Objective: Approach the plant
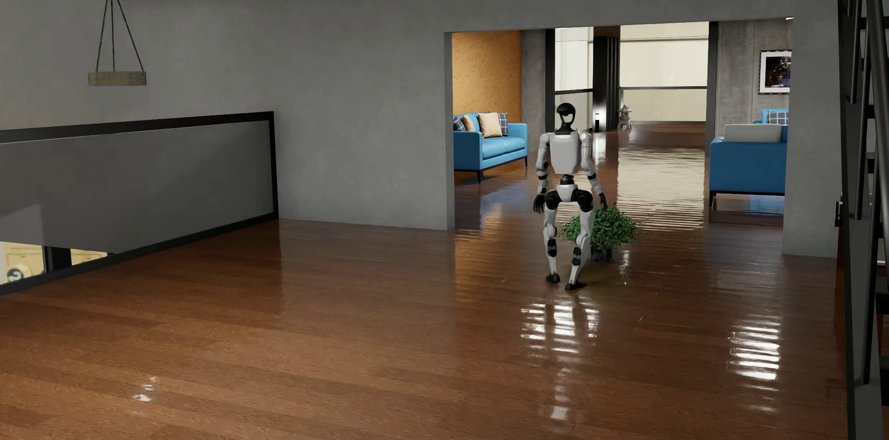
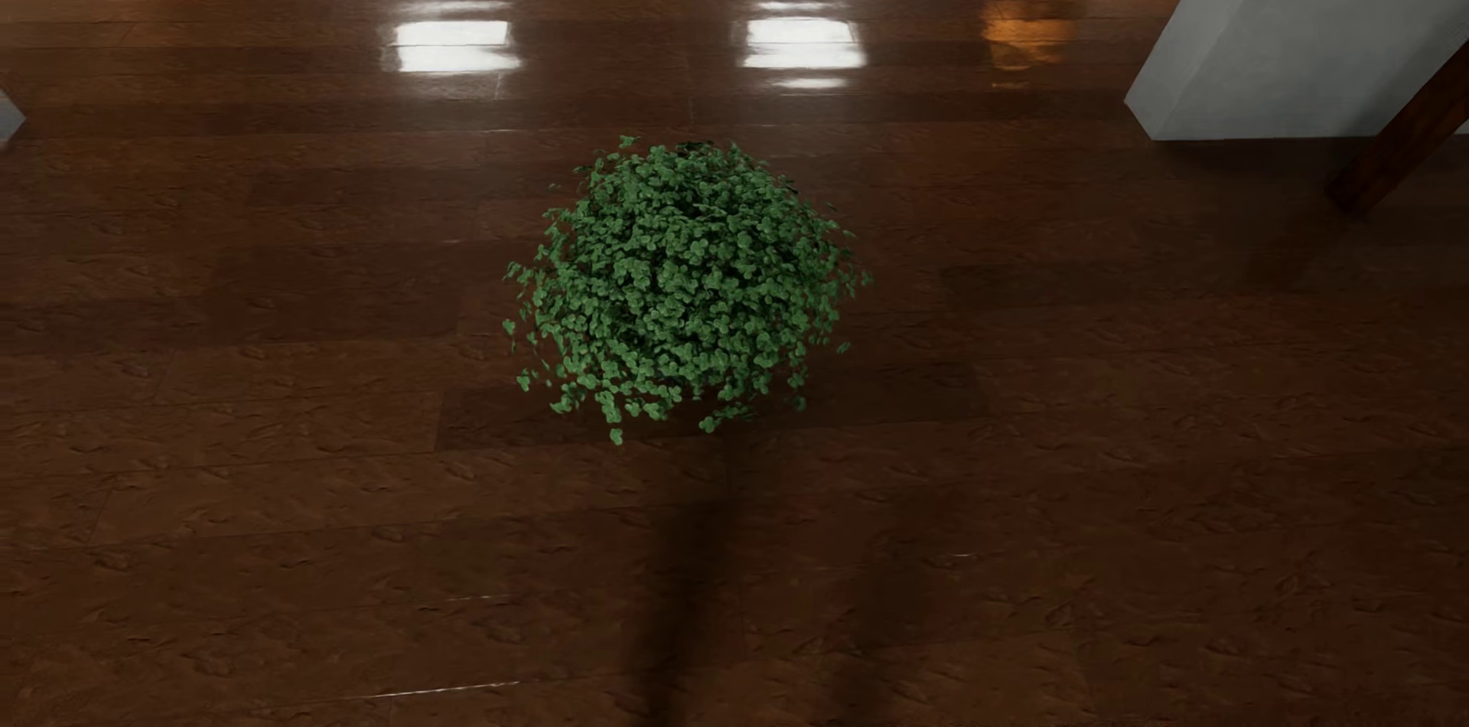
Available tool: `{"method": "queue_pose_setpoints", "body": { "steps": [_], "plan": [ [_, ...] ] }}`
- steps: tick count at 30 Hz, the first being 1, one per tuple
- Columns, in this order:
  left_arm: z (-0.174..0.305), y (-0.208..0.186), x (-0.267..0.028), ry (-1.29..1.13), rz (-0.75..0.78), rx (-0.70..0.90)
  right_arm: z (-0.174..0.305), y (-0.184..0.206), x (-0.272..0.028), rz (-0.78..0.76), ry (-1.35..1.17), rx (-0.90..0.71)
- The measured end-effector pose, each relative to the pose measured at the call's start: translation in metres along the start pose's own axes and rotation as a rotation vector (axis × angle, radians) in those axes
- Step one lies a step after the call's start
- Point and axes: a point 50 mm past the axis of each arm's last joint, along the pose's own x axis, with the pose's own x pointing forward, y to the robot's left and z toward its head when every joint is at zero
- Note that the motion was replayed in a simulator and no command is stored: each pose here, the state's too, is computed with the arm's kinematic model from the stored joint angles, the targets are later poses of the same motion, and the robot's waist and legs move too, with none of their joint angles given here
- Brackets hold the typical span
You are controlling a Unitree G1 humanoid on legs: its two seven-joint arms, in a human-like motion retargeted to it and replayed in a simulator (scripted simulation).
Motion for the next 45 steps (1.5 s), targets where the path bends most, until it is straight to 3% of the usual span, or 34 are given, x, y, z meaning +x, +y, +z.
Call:
{"method": "queue_pose_setpoints", "body": {
  "steps": [4,8,11,15,19,23,27,33,39,45],
  "plan": [
    [-0.025,-0.032,-0.005,0.048,-0.119,0.025,-0.029,0.011,-0.003,0.056,0.093,0.008],
    [-0.007,-0.028,-0.006,-0.018,-0.13,0.187,-0.03,0.02,-0.005,0.056,0.137,0.114],
    [0.023,-0.01,-0.008,-0.116,-0.049,0.186,-0.009,0.016,0.001,0.069,0.103,0.1],
    [0.071,0.037,-0.016,-0.268,0.128,0.36,0.033,0.003,0.003,0.015,-0.048,0.111],
    [0.114,0.084,-0.036,-0.426,0.322,0.293,0.051,-0.005,-0.001,-0.037,-0.151,0.129],
    [0.136,0.094,-0.049,-0.514,0.367,0.211,0.039,-0.007,0.002,-0.042,-0.089,0.138],
    [0.129,0.073,-0.038,-0.462,0.269,0.223,0.014,-0.003,0.004,-0.01,0.011,0.114],
    [0.066,0.028,-0.009,-0.201,0.026,0.288,-0.005,-0.001,0.001,-0.007,0.067,0.147],
    [0.021,0.001,-0.004,-0.084,0.002,0.178,-0.002,0.009,0.0,0.012,0.048,0.129],
    [0.042,0.004,-0.009,-0.165,0.019,0.171,0.027,0.005,0.003,0.015,-0.058,0.027]
  ]
}}
